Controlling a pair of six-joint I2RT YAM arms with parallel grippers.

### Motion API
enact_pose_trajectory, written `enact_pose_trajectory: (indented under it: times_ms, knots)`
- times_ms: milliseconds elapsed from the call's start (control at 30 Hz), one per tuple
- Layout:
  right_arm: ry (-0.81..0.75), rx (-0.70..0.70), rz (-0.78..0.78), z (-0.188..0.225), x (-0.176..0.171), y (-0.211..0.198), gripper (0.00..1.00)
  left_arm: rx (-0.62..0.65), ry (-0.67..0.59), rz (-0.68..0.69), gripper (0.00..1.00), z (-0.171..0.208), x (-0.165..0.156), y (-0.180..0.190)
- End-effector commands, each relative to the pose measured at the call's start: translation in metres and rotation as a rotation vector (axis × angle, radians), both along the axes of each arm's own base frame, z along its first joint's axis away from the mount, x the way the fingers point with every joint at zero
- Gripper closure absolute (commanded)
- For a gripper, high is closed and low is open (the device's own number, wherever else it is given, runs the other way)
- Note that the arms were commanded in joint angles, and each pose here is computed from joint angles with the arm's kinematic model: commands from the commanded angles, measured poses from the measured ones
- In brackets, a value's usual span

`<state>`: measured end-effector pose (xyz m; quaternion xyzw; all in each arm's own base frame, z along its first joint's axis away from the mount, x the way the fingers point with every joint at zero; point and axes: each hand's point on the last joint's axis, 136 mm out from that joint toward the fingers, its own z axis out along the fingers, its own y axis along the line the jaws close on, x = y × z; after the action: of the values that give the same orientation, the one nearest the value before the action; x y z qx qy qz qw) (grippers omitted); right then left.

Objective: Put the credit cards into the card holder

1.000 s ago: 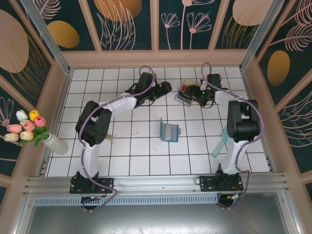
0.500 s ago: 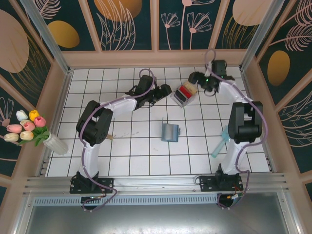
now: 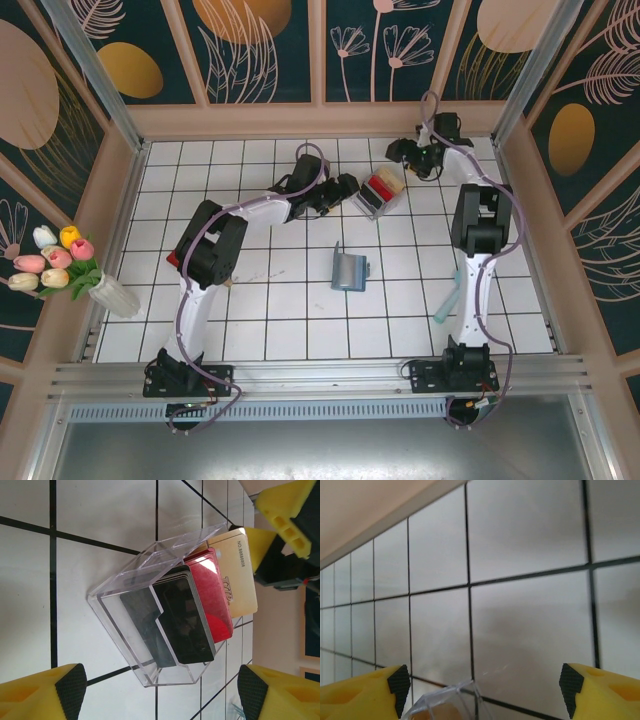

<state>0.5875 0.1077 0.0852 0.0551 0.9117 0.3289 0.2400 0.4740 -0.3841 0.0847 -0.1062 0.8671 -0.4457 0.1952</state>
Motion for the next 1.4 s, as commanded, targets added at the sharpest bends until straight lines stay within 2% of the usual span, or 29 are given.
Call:
enact_pose_trajectory:
  times_ms: [0, 267, 567, 767, 1033, 1233, 1367]
  knots:
    - [0.012, 0.084, 0.144, 0.012, -0.023, 0.037, 0.19, -0.033, -0.021, -0.001, 0.19, 0.009, 0.008, -0.001]
    - [0.037, 0.134, 0.226, 0.013, -0.073, 0.067, 0.19, -0.019, -0.006, 0.009, 0.2, 0.0, 0.0, 0.006]
    - [0.061, 0.184, 0.296, 0.007, -0.127, 0.101, 0.2, -0.03, 0.02, 0.013, 0.28, -0.011, -0.025, 0.02]
    - [0.064, 0.198, 0.301, 0.013, -0.158, 0.12, 0.2, -0.06, 0.03, 0.011, 0.37, -0.01, -0.05, 0.03]
    - [0.028, -0.089, 0.096, 0.012, -0.143, 0.082, 0.21, -0.043, 0.032, 0.01, 0.42, -0.017, -0.055, 0.035]
    - [-0.021, -0.208, 0.006, 0.034, -0.137, 0.068, 0.25, -0.052, 0.015, -0.025, 0.49, -0.014, -0.052, 0.027]
    - [-0.077, -0.192, 0.016, 0.058, -0.141, 0.072, 0.26, -0.089, 0.009, -0.065, 0.51, -0.01, -0.058, 0.021]
